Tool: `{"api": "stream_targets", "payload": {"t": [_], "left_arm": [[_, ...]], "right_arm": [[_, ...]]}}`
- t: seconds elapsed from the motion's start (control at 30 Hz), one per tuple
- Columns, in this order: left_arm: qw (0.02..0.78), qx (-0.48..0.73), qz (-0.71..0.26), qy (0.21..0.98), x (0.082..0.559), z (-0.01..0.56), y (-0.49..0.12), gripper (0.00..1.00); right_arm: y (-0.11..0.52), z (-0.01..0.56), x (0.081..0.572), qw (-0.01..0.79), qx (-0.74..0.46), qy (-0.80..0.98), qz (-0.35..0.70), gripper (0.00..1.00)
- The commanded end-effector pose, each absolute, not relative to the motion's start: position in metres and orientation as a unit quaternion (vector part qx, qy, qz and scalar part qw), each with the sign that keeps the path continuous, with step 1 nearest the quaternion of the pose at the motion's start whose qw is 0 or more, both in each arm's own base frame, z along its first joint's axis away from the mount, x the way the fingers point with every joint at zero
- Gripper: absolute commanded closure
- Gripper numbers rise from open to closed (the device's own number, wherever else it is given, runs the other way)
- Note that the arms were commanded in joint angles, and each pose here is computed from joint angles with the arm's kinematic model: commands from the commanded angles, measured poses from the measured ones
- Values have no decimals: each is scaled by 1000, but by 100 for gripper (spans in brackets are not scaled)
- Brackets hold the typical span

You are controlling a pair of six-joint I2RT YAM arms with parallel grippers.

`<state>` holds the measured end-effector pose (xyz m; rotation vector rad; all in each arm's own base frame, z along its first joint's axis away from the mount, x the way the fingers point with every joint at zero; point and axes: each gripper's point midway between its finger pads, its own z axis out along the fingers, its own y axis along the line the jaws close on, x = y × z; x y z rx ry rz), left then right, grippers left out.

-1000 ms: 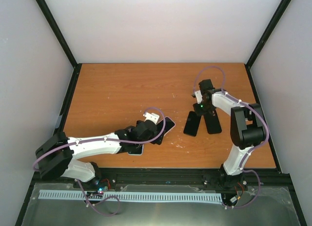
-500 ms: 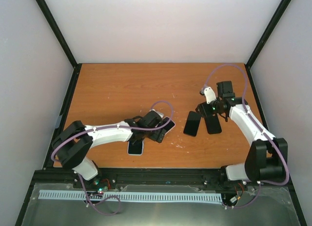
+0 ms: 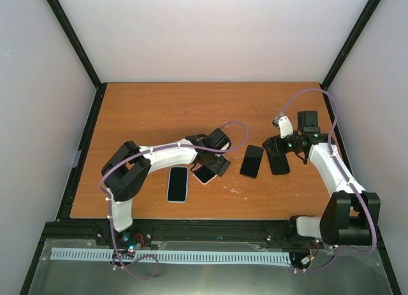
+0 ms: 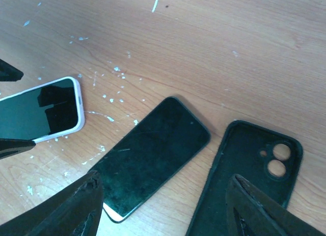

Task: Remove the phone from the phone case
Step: Pick up the phone at the center of the board.

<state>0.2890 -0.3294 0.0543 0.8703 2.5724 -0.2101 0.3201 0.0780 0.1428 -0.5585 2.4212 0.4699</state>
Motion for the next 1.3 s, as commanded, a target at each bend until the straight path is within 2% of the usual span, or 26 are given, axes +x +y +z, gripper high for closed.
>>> {"api": "stream_targets", "payload": {"t": [0.0,0.27,0.67,0.73,0.83,0.97,1.13,1.2,1.27], "left_arm": [[173,338,-60,923,291,50,-328,1],[168,337,-45,925,299,46,-332,0],[126,345,-50,929,278,26,-321,1],[126,354,-70,924,273,28,-325,5],[117,390,-120,905,255,28,-337,15],[103,442,-125,882,232,18,-353,24],[122,590,-120,789,170,15,-384,25],[140,620,-142,759,149,27,-394,25],[181,623,-138,749,148,43,-395,20]], "right_arm": [[65,148,322,320,-194,912,167,34],[60,151,322,325,-188,912,167,34],[60,148,322,320,-188,913,171,34],[61,148,322,318,-189,913,173,34],[62,146,321,316,-189,913,176,34],[62,145,321,312,-187,914,178,34],[62,144,321,312,-187,914,179,34],[63,144,320,310,-188,914,183,34],[66,142,319,307,-194,912,190,33]]}}
